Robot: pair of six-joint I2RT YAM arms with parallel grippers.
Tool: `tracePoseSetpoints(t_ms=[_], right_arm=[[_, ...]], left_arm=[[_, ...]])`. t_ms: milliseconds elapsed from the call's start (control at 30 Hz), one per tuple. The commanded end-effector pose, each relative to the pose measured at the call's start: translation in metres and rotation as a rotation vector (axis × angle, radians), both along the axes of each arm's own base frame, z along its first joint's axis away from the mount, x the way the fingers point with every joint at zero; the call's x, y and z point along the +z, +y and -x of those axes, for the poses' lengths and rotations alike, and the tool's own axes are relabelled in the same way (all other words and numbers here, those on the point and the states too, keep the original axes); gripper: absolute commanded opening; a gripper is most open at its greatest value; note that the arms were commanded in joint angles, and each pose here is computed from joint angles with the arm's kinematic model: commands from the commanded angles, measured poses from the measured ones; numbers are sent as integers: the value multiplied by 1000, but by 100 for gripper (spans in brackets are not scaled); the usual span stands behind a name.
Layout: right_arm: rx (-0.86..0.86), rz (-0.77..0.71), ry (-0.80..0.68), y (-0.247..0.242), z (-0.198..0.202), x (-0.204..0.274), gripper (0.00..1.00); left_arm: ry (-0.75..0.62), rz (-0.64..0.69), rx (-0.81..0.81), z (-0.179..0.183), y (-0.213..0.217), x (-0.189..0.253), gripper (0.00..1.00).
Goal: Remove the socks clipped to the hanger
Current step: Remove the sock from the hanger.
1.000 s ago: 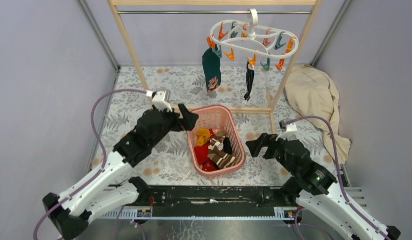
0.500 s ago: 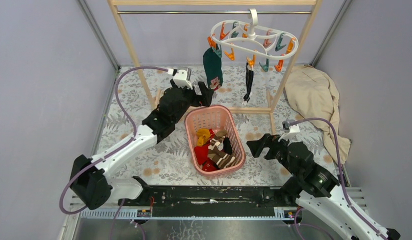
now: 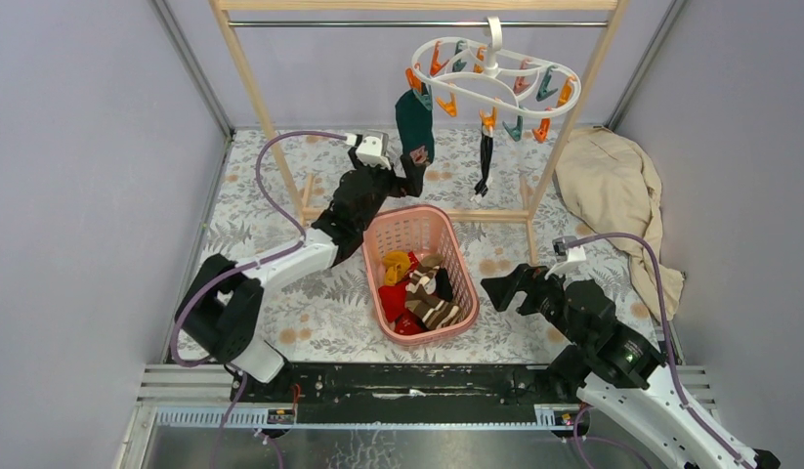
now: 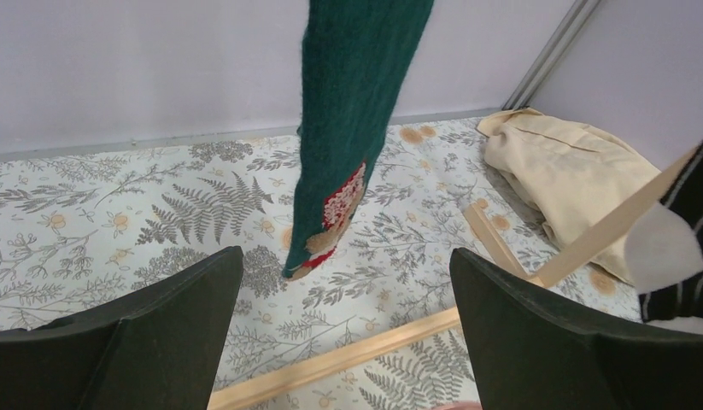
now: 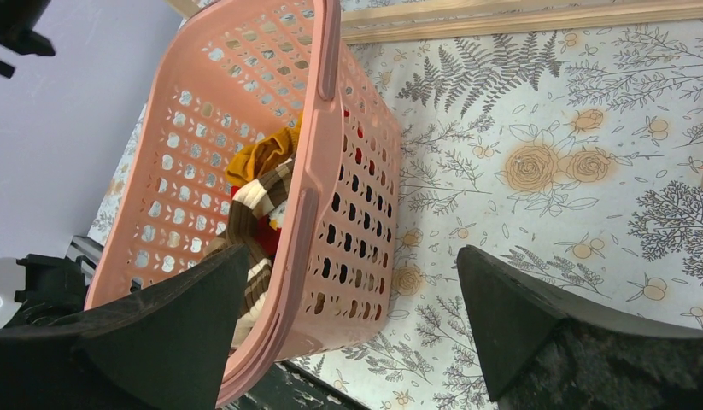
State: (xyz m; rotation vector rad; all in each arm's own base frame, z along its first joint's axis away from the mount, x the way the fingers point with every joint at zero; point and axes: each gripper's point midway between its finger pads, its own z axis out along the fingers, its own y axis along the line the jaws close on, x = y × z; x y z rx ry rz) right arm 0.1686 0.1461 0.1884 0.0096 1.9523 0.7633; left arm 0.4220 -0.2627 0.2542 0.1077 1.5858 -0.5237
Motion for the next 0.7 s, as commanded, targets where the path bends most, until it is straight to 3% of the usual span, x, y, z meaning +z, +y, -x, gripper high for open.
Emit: tracePoseSetpoints(t_ms=[0, 200, 367, 533, 667], right_arm=[[9, -23, -14, 1, 2, 6, 100], [16, -30, -5, 3, 3, 3, 100], [23, -23, -1, 5, 2, 1, 100], [29, -18, 7, 7, 3, -2, 100], [32, -28, 9, 7, 4, -3, 100]], left_arm=[[-144, 82, 21, -24, -3, 43, 97], [-150, 110, 22, -42, -7, 42, 93], [-154, 139, -16, -51, -11, 44, 77], [-151, 156, -70, -54, -13, 50, 43], [-135, 155, -110, -48, -16, 55, 6]])
